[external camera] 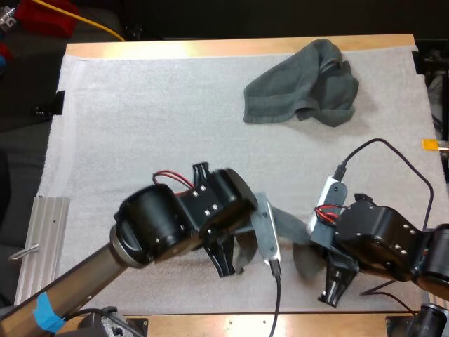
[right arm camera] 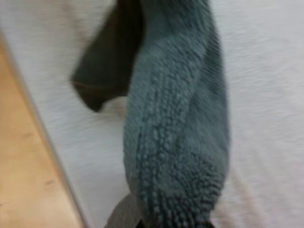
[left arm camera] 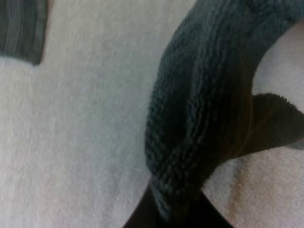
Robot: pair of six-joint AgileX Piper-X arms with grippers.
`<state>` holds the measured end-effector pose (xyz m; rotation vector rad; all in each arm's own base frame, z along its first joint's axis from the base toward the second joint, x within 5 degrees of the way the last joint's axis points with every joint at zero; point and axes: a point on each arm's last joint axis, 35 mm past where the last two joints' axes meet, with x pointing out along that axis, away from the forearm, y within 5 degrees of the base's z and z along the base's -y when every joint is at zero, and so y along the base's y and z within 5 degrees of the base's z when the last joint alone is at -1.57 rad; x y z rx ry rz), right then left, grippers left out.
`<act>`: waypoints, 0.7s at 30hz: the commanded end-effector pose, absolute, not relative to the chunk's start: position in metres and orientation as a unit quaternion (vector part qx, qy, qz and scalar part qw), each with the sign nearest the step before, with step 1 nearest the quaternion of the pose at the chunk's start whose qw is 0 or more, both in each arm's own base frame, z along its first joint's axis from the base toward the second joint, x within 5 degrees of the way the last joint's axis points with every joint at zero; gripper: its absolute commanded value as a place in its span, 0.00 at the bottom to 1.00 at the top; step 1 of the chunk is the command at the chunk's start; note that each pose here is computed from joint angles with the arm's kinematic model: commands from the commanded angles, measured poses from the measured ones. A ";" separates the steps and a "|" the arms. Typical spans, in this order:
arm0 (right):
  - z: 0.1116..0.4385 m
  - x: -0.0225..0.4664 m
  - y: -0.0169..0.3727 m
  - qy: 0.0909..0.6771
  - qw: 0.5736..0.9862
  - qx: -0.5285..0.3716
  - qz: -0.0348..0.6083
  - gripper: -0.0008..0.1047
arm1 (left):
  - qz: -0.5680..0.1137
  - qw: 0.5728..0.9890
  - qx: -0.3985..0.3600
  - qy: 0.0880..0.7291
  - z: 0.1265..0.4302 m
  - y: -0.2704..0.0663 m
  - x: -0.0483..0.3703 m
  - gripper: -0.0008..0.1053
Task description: Pick towel from pile, fold and stack
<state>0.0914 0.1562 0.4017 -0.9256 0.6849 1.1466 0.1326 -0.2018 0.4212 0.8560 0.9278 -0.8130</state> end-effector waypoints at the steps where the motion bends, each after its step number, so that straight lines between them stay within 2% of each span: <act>1: 0.406 0.088 0.152 0.316 0.679 -0.402 0.528 0.02 | -0.373 0.727 0.394 0.421 0.425 -0.199 0.124 0.01; 9: 0.403 0.082 0.148 0.348 0.655 -0.373 0.558 0.02 | -0.373 0.724 0.394 0.426 0.421 -0.201 0.120 0.01; 15: 0.401 0.082 0.153 0.364 0.642 -0.348 0.578 0.02 | -0.357 0.703 0.414 0.456 0.396 -0.202 0.120 0.01; 21: 0.388 0.089 0.169 0.390 0.610 -0.350 0.595 0.02 | -0.347 0.680 0.426 0.486 0.372 -0.199 0.119 0.01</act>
